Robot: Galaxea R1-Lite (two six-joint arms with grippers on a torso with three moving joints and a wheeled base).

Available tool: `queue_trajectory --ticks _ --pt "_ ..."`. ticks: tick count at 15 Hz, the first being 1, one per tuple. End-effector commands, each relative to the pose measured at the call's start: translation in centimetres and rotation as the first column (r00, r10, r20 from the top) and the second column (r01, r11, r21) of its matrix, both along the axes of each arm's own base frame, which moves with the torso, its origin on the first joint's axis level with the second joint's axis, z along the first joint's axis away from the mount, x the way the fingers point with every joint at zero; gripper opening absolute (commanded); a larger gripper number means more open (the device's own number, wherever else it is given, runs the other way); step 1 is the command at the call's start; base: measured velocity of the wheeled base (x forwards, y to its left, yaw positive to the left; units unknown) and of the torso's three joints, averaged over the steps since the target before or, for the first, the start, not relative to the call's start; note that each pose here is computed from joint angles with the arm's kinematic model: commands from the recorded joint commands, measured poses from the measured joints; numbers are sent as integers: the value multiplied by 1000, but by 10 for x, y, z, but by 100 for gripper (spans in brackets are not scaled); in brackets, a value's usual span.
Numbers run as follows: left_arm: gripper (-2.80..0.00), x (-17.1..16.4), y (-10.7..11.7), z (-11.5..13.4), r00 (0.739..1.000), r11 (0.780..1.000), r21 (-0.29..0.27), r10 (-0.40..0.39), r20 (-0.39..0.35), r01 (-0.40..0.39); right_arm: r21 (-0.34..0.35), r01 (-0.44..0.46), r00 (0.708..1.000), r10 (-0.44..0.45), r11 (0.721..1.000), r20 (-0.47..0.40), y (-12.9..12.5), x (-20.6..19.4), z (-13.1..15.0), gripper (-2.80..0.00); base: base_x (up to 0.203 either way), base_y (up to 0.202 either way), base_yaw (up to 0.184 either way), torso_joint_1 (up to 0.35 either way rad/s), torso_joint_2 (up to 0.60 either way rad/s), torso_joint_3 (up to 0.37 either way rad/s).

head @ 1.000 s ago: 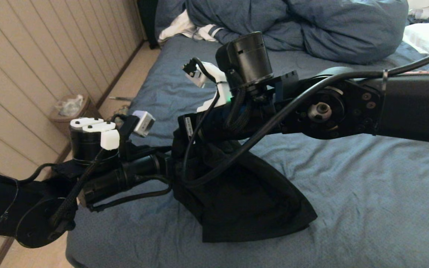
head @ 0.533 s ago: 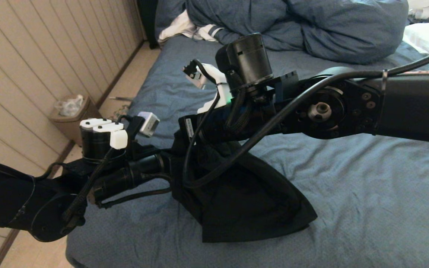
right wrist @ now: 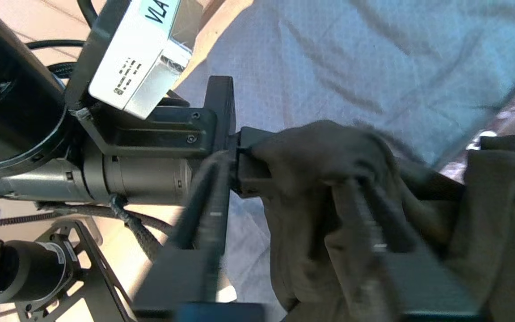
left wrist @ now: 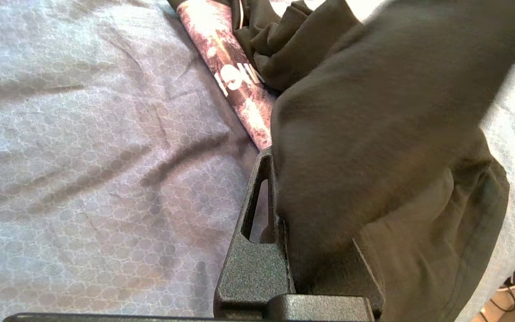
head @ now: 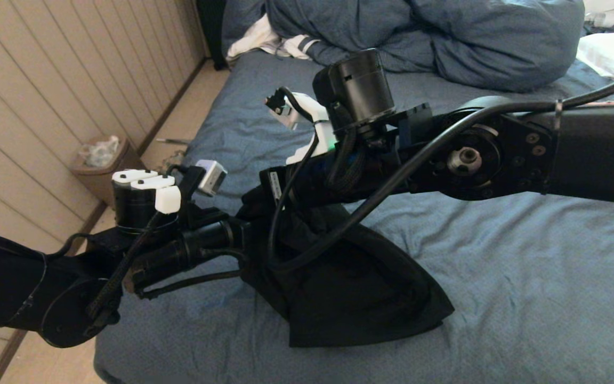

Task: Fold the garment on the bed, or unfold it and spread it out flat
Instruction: Unford the black T-shirt

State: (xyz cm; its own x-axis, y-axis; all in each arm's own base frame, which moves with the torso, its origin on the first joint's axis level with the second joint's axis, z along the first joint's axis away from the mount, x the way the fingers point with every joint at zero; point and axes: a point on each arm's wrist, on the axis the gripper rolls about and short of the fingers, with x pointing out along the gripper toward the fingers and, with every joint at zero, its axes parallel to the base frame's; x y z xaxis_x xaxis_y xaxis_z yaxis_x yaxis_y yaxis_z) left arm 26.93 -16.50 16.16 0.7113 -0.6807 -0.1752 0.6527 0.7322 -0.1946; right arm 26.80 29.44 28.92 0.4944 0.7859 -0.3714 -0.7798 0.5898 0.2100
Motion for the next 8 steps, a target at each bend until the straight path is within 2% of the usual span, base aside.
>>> queue_trajectory --ticks 1,5,8 --pt "-280 -1 1 4 1000 1000 -10 1 12 -1 21 1 1000 -2 1000 18 -9 -7 12 0 0 0 0 0 0 0" --pt "-280 -2 2 7 1000 1000 -19 6 21 -5 57 35 998 -38 998 46 -34 -13 33 0 0 0 0 0 0 0" --pt "-280 7 16 27 992 994 -55 99 77 -95 23 93 996 -93 995 3 -66 -17 24 0 0 0 0 0 0 0"
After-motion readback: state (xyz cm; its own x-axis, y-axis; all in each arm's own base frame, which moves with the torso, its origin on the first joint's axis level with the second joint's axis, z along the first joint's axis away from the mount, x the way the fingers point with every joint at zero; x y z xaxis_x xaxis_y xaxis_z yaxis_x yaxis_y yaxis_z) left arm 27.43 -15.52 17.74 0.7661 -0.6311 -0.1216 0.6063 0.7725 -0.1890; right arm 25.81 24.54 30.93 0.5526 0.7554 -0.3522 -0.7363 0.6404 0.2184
